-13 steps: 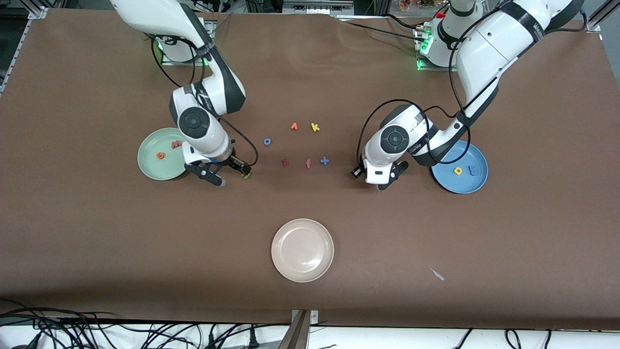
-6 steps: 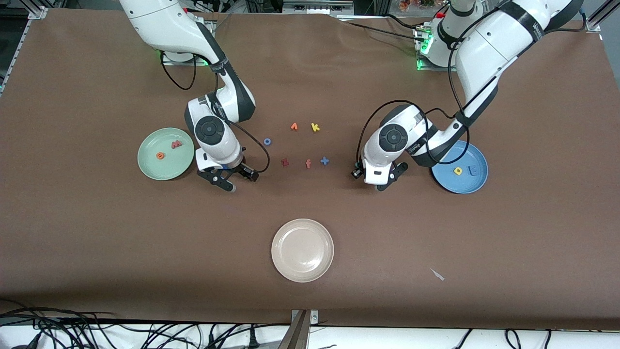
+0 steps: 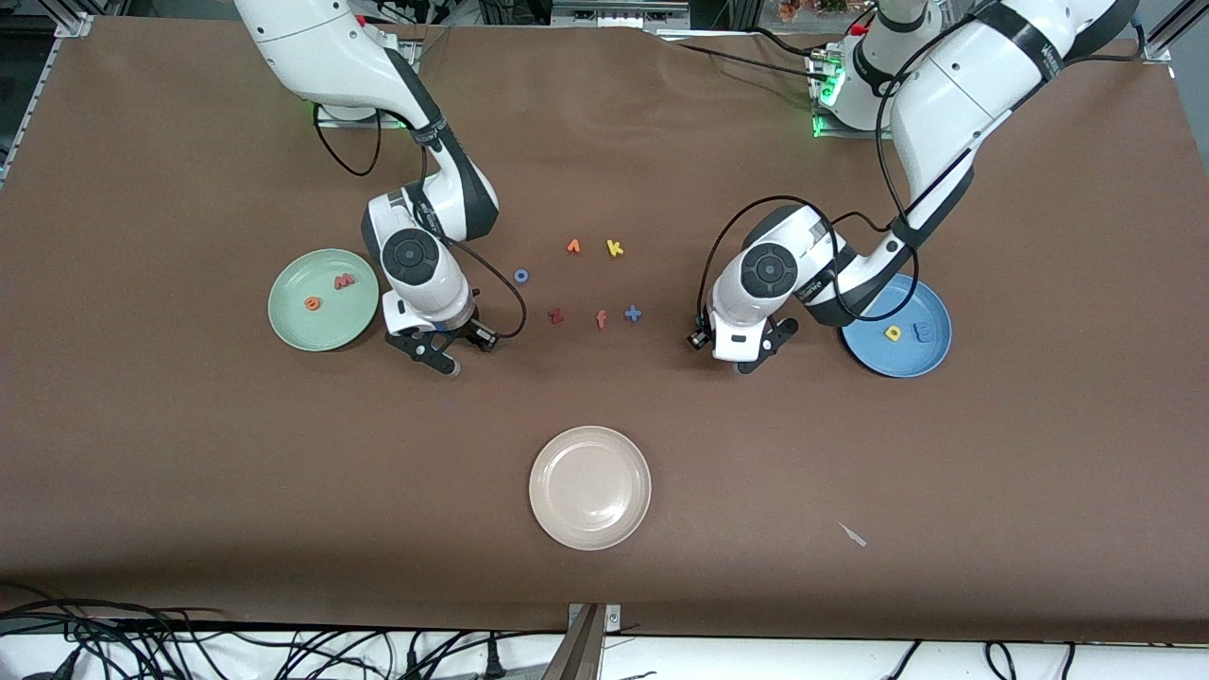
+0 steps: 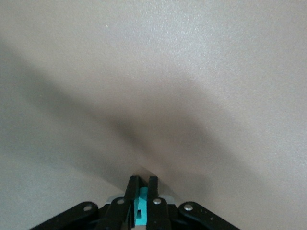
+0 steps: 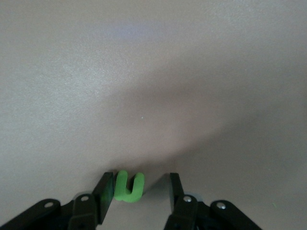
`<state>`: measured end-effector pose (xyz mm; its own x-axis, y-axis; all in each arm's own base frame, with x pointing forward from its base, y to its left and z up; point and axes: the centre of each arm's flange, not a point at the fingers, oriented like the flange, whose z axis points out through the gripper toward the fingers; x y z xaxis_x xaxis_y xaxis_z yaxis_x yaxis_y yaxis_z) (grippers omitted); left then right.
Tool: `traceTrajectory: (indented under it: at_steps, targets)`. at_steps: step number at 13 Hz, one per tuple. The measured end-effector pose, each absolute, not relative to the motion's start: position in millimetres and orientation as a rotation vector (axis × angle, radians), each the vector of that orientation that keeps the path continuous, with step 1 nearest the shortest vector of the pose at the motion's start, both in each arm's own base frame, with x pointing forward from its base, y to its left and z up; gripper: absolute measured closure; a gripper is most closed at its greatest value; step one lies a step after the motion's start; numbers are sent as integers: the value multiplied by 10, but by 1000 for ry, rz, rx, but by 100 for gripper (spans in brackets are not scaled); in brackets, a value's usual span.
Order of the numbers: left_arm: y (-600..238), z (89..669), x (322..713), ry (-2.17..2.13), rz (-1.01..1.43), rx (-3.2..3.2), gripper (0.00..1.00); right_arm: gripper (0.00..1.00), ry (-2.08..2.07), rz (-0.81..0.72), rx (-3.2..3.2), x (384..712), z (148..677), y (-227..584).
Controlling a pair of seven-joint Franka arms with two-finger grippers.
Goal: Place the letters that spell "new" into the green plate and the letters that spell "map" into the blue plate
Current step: 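Drop the p into the blue plate while the right gripper drops u in green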
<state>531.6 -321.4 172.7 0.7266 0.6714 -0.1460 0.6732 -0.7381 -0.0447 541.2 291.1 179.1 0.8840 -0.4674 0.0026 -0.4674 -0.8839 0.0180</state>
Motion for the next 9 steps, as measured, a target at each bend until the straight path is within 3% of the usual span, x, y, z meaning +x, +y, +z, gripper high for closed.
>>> traceTrajectory:
  at_steps: [1,2,4,9]
  targets:
    - [-3189,1730,5319,1114,-249,2936,89,52,-751,-4,3031,5408,1778,2912]
    - [-3130,1741,5327,1085,-266,2977,89,52,-750,-4,3031,5407,1767,2914]
    - [-2925,1888,5409,1008,-311,3045,89,74,-751,7,3037,5426,1789,2930]
    - [-1864,2605,5769,662,-526,3155,89,74,-697,5,3044,5543,2060,2865]
